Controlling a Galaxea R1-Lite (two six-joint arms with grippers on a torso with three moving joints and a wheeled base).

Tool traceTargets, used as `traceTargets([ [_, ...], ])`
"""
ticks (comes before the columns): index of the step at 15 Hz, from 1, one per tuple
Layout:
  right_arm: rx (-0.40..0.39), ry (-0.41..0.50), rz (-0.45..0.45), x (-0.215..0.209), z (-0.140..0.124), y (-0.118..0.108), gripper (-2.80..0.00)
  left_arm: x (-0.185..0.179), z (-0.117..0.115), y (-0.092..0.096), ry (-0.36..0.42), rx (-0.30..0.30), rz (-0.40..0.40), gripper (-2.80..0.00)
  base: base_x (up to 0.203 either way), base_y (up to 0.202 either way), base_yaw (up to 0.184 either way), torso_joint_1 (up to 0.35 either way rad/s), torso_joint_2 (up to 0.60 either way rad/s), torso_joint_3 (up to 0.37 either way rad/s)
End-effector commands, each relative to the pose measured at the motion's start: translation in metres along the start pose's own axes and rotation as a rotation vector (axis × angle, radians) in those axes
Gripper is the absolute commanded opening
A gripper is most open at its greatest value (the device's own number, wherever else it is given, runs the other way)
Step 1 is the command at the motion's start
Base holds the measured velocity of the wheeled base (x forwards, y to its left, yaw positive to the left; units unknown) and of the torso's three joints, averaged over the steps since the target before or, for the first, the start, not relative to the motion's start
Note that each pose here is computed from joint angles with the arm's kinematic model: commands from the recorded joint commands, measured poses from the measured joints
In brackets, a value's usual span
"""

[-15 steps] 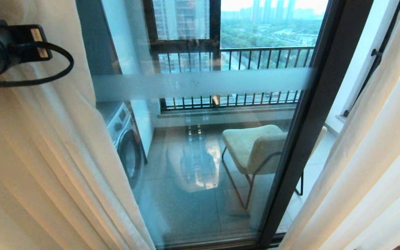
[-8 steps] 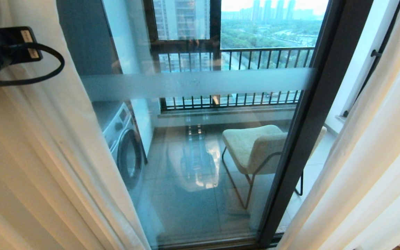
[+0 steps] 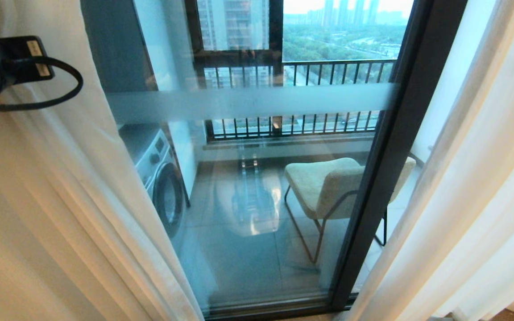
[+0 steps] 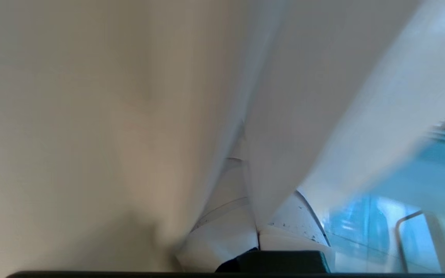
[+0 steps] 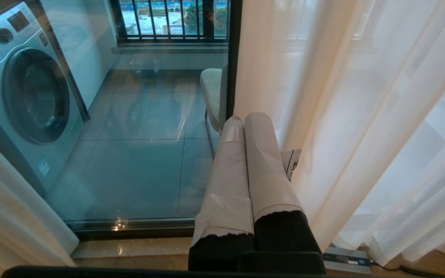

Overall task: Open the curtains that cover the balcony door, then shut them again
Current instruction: Pull the inner curtains open on both sides

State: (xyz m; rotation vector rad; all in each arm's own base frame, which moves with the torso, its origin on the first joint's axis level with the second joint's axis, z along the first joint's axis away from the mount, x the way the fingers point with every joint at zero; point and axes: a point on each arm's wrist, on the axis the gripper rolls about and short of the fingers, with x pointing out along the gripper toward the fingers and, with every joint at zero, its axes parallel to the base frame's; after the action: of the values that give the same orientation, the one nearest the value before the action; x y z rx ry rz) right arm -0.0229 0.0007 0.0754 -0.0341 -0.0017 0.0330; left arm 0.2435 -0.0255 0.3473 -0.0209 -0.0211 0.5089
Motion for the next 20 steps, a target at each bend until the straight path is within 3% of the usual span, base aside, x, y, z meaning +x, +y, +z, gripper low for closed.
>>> traceTargets([
  [1,0.000,0.001,0.001,0.0001,0.0000,0.0000,-2.80,0.0001,0.0000,-0.0001,-0.001,-0.001,0.003,-2.80,-0.197,0.000,-0.001,-0.009,0.00,0.006],
  [7,-0.001,0.001,0.001,0.0001,0.0000,0.0000,-2.80,-0.0002,-0.0023,0.0004,0.005,0.004,0.005,-2.80,-0.148,0.000,-0.005,0.000,0.00,0.004],
  [20,-0.001,0.001,0.001,0.0001,0.0000,0.0000,-2.80,-0.0017,-0.0011,0.0011,0.002,0.001,0.002,-2.80,0.000,0.000,0.000,0.005,0.00,0.000],
])
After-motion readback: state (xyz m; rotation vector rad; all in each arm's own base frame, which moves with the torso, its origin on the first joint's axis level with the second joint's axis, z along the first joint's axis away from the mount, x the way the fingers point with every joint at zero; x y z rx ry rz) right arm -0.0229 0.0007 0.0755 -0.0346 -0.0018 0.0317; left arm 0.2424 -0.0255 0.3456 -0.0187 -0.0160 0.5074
